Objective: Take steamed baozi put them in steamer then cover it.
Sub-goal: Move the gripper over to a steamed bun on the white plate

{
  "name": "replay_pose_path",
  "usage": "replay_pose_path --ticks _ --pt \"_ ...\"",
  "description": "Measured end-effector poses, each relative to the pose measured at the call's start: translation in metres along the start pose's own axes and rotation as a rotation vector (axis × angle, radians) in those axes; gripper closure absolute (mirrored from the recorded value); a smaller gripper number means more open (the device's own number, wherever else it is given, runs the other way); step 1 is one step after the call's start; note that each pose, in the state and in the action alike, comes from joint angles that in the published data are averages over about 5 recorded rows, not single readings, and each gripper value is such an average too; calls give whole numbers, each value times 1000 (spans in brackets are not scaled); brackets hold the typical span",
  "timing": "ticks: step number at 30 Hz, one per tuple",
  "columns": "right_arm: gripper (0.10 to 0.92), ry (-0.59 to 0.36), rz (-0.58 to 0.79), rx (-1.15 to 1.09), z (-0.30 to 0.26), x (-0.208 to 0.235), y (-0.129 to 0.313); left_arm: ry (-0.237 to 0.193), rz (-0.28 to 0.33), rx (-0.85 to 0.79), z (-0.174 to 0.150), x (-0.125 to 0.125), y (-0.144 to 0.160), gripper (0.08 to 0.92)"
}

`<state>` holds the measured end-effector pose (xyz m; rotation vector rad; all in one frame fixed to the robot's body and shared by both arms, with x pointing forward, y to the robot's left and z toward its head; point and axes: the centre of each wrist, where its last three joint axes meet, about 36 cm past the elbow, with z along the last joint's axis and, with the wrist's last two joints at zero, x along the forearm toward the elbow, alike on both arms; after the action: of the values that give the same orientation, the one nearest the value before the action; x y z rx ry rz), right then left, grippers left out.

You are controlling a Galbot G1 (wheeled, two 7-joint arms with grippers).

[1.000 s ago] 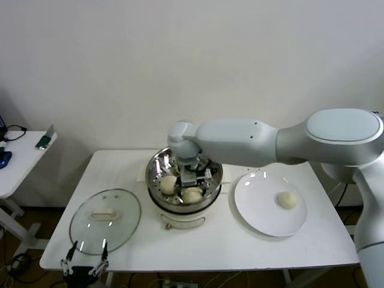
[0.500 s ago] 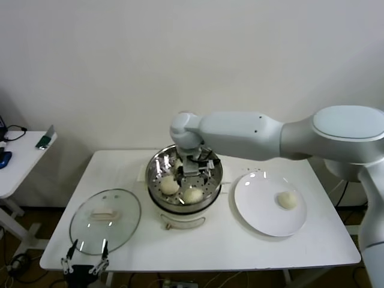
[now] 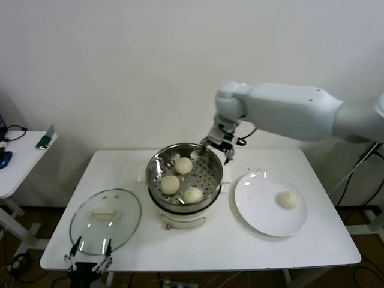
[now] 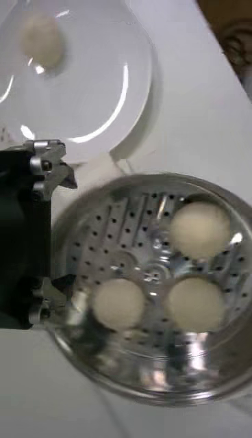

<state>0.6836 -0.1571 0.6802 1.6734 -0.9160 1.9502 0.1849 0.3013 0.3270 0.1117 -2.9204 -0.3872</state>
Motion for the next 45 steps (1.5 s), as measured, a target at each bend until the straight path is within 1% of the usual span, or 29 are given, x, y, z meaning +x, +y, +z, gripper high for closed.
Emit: replay_pose_path --ticks 4,9,15,21,30,37,45 --pt "200 1 -6 -192 40 -2 38 -2 1 -1 0 -1 0 177" --pt "200 1 -38 -375 80 -22 88 -1 -5 -3 0 -2 3 177" --pt "200 15 -78 -518 113 -61 143 -3 -16 5 -3 -3 3 177" --pt "200 39 -109 -607 133 -100 181 -9 -19 10 -8 -5 0 177" --pt "200 69 -145 -688 148 -148 214 2 -30 9 -5 -4 2 177" --pt "200 85 -170 -714 150 -172 223 7 -35 15 -1 -4 0 177" --pt "200 85 -190 -721 147 -188 227 10 -36 15 1 -5 0 177"
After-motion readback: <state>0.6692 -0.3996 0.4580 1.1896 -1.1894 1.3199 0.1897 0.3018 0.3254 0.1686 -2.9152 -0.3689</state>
